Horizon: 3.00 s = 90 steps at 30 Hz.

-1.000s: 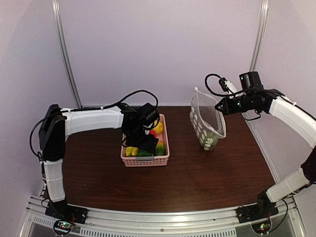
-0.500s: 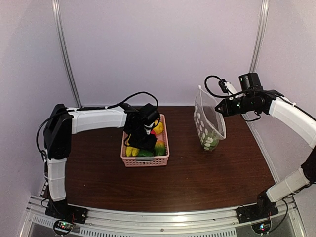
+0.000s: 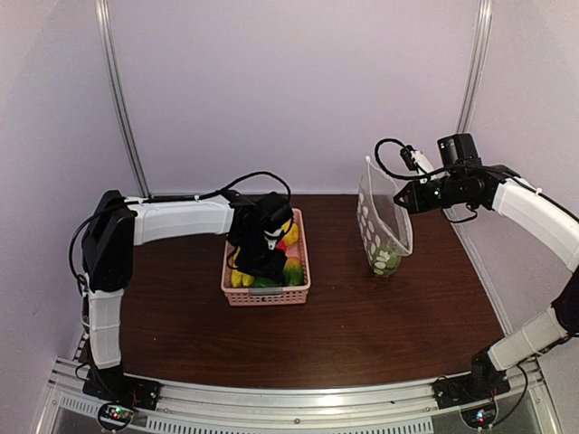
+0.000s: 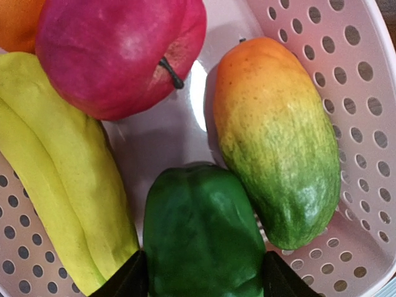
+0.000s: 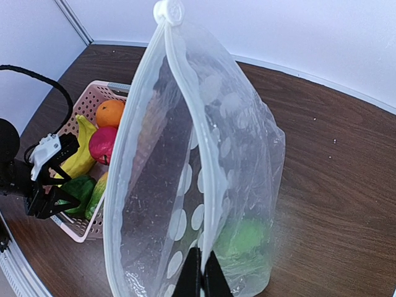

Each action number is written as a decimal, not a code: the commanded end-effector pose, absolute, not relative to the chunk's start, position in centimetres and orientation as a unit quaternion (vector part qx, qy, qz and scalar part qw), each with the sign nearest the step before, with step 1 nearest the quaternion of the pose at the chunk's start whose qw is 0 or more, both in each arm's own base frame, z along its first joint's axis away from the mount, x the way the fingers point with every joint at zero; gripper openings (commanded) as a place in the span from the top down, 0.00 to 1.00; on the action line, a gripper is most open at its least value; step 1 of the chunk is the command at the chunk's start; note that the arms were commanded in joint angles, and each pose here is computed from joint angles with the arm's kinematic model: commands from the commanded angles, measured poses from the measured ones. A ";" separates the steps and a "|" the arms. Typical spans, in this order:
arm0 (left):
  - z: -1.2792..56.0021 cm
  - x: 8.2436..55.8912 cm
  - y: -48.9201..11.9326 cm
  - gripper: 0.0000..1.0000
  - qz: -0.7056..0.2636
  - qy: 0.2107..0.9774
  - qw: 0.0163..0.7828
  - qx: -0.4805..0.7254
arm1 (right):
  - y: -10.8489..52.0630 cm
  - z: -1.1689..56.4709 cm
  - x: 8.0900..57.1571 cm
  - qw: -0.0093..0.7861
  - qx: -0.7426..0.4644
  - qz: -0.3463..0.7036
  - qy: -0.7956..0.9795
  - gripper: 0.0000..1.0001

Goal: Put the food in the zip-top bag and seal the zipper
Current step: Pick up the fake vegetable from the bin, then place the fake vegetable in the zipper food storage bag, then pick up the fake fruit from the bin.

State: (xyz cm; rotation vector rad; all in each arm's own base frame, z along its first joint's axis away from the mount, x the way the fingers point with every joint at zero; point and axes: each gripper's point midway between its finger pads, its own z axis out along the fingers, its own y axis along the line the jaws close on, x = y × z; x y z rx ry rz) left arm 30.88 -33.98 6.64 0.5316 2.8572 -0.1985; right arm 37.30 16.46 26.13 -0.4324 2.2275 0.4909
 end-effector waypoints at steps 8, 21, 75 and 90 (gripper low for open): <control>13.0 32.5 -34.2 0.56 -0.073 0.961 0.170 0.205 | 15.6 28.2 37.4 0.422 -0.177 0.168 0.873 1.00; 22.4 35.3 -37.5 0.61 -0.168 0.921 0.296 0.192 | 15.2 28.7 38.0 0.413 -0.214 0.126 0.876 1.00; 34.1 32.7 -54.1 0.16 -0.598 0.725 0.296 0.170 | 17.8 29.8 37.4 0.406 -0.183 0.197 0.874 1.00; 18.5 29.1 -38.0 0.23 -0.166 0.852 0.284 0.407 | 18.1 28.7 37.6 0.400 -0.194 0.203 0.873 1.00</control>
